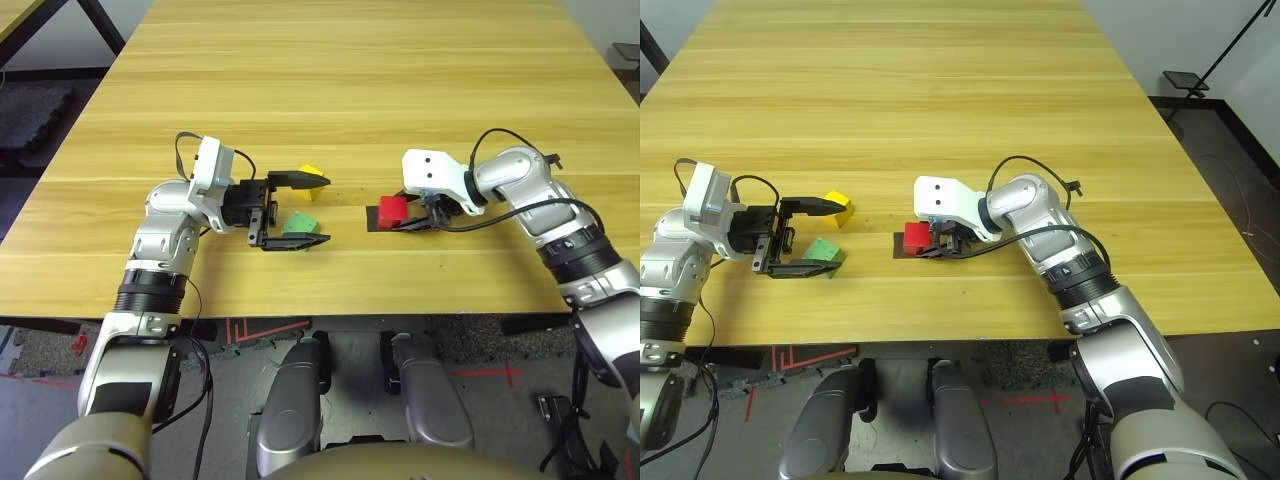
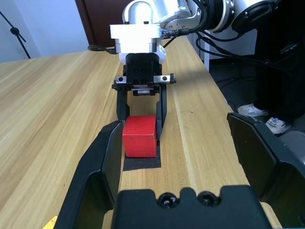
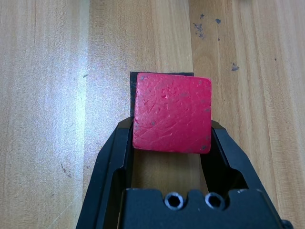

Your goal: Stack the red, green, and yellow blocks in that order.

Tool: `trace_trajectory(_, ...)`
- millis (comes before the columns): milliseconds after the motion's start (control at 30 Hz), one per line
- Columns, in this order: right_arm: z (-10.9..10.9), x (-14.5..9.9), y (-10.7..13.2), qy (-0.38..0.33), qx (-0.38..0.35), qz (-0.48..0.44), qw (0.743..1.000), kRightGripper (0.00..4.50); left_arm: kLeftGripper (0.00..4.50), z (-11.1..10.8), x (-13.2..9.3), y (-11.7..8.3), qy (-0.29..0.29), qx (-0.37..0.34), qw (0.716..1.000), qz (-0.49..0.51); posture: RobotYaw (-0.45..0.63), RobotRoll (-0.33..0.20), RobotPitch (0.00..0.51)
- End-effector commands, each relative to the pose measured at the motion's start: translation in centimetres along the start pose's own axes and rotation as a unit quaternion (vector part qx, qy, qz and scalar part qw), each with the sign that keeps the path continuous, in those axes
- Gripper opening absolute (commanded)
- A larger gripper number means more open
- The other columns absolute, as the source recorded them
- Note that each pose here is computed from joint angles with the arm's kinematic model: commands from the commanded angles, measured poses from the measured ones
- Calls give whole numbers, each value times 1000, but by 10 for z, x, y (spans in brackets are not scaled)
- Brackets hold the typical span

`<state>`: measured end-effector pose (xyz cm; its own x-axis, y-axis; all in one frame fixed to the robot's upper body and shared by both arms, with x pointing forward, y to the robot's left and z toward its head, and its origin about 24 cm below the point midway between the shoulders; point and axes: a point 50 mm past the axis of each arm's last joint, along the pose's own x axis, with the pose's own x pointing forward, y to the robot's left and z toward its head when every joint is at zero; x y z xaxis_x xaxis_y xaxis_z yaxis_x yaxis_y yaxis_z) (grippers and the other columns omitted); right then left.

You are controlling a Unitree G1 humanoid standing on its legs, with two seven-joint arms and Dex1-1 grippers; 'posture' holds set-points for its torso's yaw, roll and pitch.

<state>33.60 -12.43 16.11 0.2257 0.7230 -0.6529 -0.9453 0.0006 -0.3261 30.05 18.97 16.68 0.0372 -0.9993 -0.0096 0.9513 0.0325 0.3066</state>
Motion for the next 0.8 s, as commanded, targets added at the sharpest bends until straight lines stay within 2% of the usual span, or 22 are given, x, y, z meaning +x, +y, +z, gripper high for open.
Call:
trace_trajectory(33,-3,5,3,-1,10,4,1000,2099,4500,-2,2,-1,6,-5,1000,-6,256,7,220)
trace_trajectory(433,-3,8,4,-1,12,7,1000,2099,4500,-4,3,-1,5,-8,1000,-7,253,8,225)
trace_trajectory(667,-4,3,1,5,14,12,1000,4399,4500,-4,5,2,3,-7,1000,-8,248,7,221)
trace_trajectory(800,-3,-2,-5,5,15,7,1000,4459,4500,-4,6,3,2,-7,1000,-10,248,7,221)
